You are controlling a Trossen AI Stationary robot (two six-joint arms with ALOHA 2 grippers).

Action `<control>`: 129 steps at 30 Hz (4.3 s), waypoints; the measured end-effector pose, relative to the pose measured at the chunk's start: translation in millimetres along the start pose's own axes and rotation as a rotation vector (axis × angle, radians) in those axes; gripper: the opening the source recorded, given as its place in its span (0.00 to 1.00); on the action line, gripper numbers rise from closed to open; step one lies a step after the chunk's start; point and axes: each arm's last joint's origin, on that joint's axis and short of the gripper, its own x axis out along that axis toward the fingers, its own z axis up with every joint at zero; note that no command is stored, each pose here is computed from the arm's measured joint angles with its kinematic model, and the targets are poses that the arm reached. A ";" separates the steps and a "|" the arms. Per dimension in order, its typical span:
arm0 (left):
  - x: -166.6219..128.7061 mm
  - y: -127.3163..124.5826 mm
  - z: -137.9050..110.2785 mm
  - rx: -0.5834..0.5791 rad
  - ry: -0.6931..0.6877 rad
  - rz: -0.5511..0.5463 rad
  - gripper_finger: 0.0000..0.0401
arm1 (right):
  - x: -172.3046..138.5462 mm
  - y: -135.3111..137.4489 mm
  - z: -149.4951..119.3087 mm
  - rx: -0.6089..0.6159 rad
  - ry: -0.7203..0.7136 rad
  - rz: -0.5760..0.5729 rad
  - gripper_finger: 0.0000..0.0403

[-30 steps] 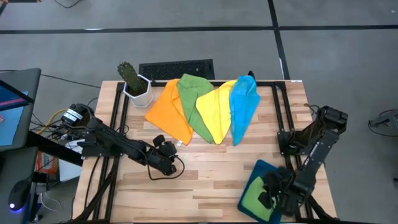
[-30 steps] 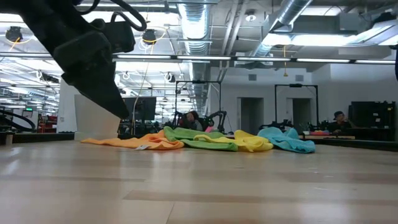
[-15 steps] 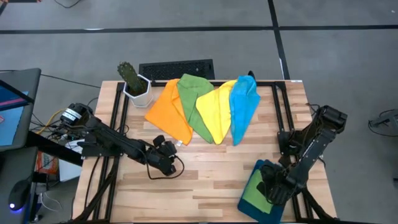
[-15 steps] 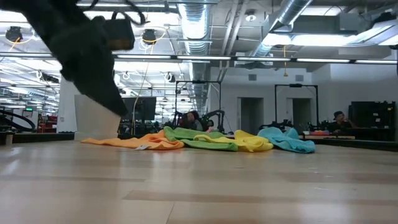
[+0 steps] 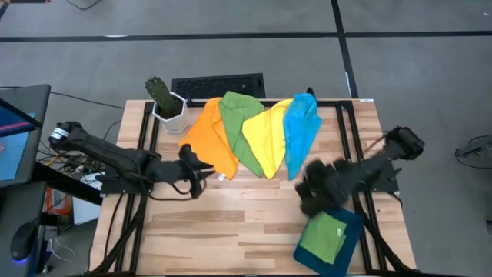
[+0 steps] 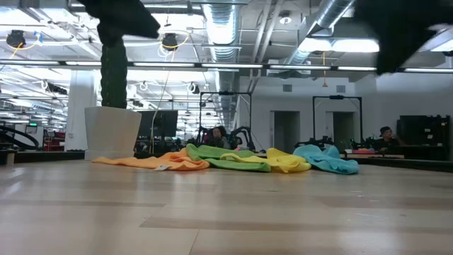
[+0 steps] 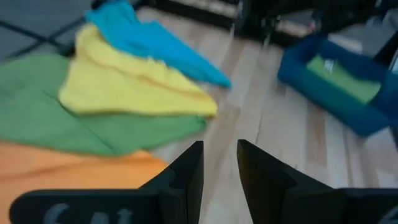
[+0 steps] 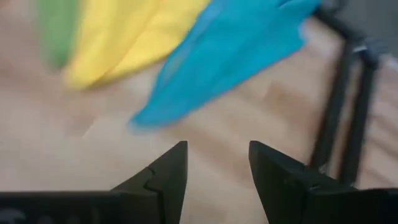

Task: Fold microfiber towels
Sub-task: Fold the blue microfiber towel

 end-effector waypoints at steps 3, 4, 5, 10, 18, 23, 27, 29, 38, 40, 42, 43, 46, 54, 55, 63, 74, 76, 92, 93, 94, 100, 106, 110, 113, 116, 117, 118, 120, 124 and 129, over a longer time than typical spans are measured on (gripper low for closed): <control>-9.7 7.9 7.9 -0.013 -0.044 -0.003 0.22 | 34.8 -5.7 39.3 0.011 0.012 -0.115 0.49; -11.5 9.5 9.4 -0.017 -0.050 -0.009 0.22 | 46.2 -10.6 52.8 0.007 0.028 -0.150 0.50; -12.9 10.8 10.2 -0.020 -0.049 -0.016 0.22 | 57.2 -15.4 66.4 0.018 0.047 -0.167 0.50; -14.8 15.2 7.5 -0.004 -0.013 -0.005 0.22 | 112.1 -41.3 127.4 -0.007 0.142 -0.097 0.53; -14.8 18.3 -0.4 0.018 0.069 0.013 0.22 | 165.0 -90.6 183.5 -0.466 0.112 0.350 0.54; -17.1 21.5 -2.3 0.031 0.085 0.039 0.22 | 194.3 -123.6 188.0 -0.639 0.156 0.431 0.50; -16.1 23.6 -1.2 0.039 0.071 0.070 0.22 | 213.3 -130.2 188.1 -0.720 0.186 0.461 0.49; -15.5 25.1 -0.4 0.047 0.067 0.082 0.22 | 222.9 -127.6 187.2 -0.729 0.208 0.483 0.49; -12.0 34.0 2.6 0.055 0.062 0.140 0.22 | 269.1 -106.6 177.7 -0.803 0.320 0.531 0.50; -11.5 36.2 2.3 0.057 0.071 0.153 0.22 | 273.7 -105.1 177.3 -0.818 0.326 0.534 0.50; -10.9 38.1 2.4 0.057 0.075 0.164 0.22 | 274.4 -105.3 179.9 -0.826 0.319 0.532 0.50; -10.6 38.9 2.7 0.055 0.075 0.168 0.22 | 273.2 -106.0 183.6 -0.825 0.302 0.528 0.50; -10.0 40.7 3.3 0.057 0.075 0.177 0.22 | 269.1 -107.2 194.3 -0.832 0.258 0.518 0.50; -9.9 42.8 1.8 0.064 0.094 0.191 0.22 | 275.7 -103.2 206.6 -0.918 0.226 0.513 0.48; -9.9 42.9 1.5 0.065 0.097 0.192 0.22 | 278.2 -102.1 206.4 -0.922 0.236 0.512 0.47; -10.1 43.4 0.7 0.070 0.104 0.199 0.22 | 282.2 -100.9 210.6 -0.936 0.261 0.519 0.43; -10.2 43.5 0.1 0.072 0.113 0.193 0.22 | 283.6 -100.2 206.4 -0.971 0.275 0.532 0.26; -10.2 43.5 -0.1 0.073 0.114 0.194 0.22 | 283.9 -100.0 207.1 -0.978 0.265 0.532 0.26; -10.4 44.2 -1.2 0.080 0.124 0.203 0.22 | 282.6 -97.6 206.5 -1.006 0.262 0.540 0.47; -10.5 44.2 -1.2 0.080 0.124 0.203 0.22 | 282.6 -97.7 206.5 -1.005 0.261 0.542 0.46; -10.5 44.3 -1.2 0.080 0.124 0.204 0.22 | 282.7 -97.9 206.5 -1.004 0.261 0.542 0.45; -10.5 44.3 -1.1 0.080 0.122 0.206 0.22 | 282.9 -97.9 206.9 -1.010 0.256 0.542 0.36; -10.5 44.4 -1.1 0.080 0.122 0.207 0.22 | 282.4 -98.1 205.9 -1.035 0.261 0.549 0.16; -10.5 44.4 -1.1 0.080 0.121 0.209 0.22 | 281.7 -98.2 204.5 -1.044 0.274 0.556 0.03; -10.5 44.4 -1.1 0.080 0.121 0.209 0.22 | 280.0 -95.2 203.4 -1.036 0.286 0.555 0.03; -11.1 44.6 -0.9 0.079 0.119 0.207 0.22 | 272.6 -87.5 205.0 -1.007 0.302 0.551 0.02; -11.6 44.6 -0.6 0.077 0.117 0.204 0.22 | 267.7 -85.4 207.2 -1.003 0.300 0.550 0.02; -11.7 44.4 -0.3 0.069 0.115 0.200 0.22 | 261.2 -83.7 209.0 -1.006 0.301 0.546 0.02; -11.9 44.3 -0.5 0.056 0.118 0.192 0.22 | 248.9 -79.9 211.2 -1.028 0.302 0.530 0.01; -13.5 44.1 0.1 0.045 0.118 0.167 0.22 | 230.2 -79.7 218.4 -1.061 0.258 0.528 0.10; -15.1 44.3 1.8 0.056 0.101 0.165 0.22 | 219.4 -83.3 221.6 -1.252 0.258 0.516 0.30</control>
